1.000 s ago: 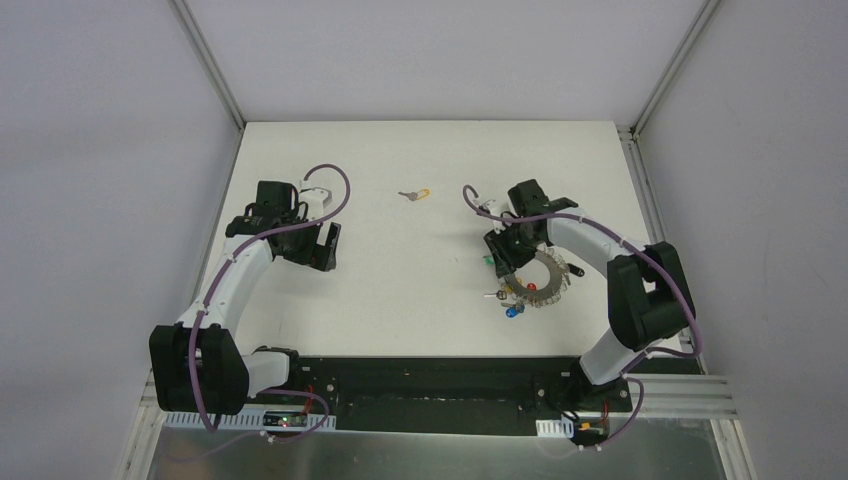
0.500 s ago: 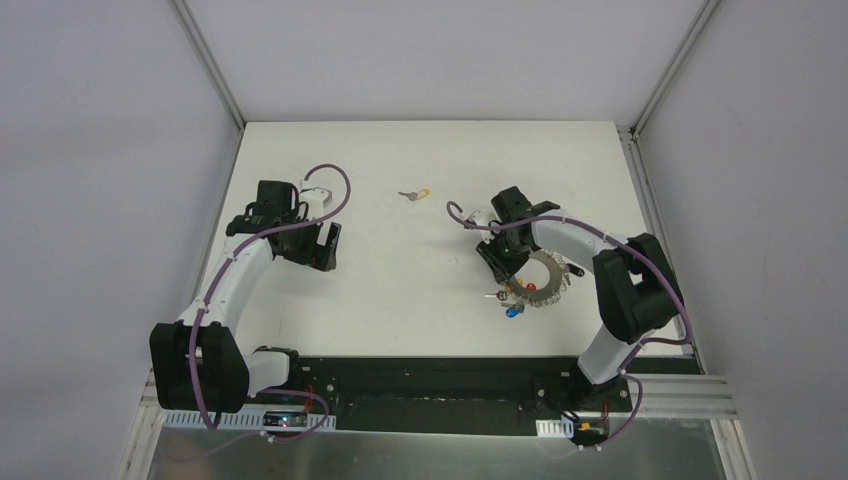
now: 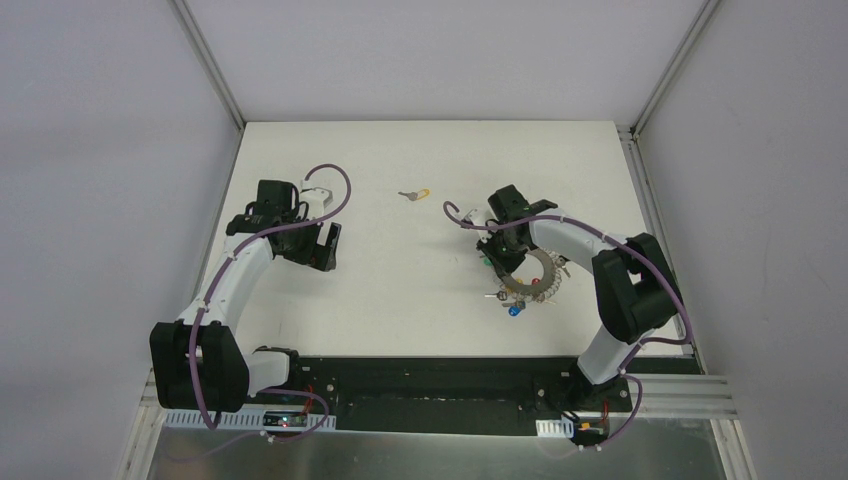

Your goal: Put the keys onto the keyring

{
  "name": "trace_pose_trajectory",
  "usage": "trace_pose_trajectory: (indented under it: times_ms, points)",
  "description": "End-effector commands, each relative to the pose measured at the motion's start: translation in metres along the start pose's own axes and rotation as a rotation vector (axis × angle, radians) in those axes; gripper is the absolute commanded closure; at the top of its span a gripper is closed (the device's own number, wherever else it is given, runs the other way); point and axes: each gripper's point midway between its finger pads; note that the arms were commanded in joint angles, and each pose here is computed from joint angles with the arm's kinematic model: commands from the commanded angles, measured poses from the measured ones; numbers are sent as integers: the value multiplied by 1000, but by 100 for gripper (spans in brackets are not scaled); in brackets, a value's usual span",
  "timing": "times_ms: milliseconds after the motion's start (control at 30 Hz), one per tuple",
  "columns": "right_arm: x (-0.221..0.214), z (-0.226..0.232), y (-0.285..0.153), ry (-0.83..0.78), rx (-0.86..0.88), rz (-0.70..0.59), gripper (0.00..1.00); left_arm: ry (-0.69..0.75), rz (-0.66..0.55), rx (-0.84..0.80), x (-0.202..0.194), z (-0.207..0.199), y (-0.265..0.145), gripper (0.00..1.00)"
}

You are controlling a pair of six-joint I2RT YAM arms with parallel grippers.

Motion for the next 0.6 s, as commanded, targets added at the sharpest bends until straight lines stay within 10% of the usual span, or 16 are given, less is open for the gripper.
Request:
trace_pose_trajectory:
  times_ms: [0, 300, 567]
  points:
    - [11, -1, -18, -17, -9, -29, 100, 14, -29, -18, 12, -2, -8, 9]
    - [6, -5, -37, 52, 38, -75, 100, 11, -29, -25, 12, -3, -9, 9]
    - [-17, -1, -46, 105, 8, -68, 62, 6, -20, -35, 11, -5, -6, 9]
Point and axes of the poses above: each gripper's point midway between its finger pads, its own y axis out along the fingers, its own z axis along the line the jaws close on, x = y × z, and after that the axes turned 1 degree about -y, right-handed
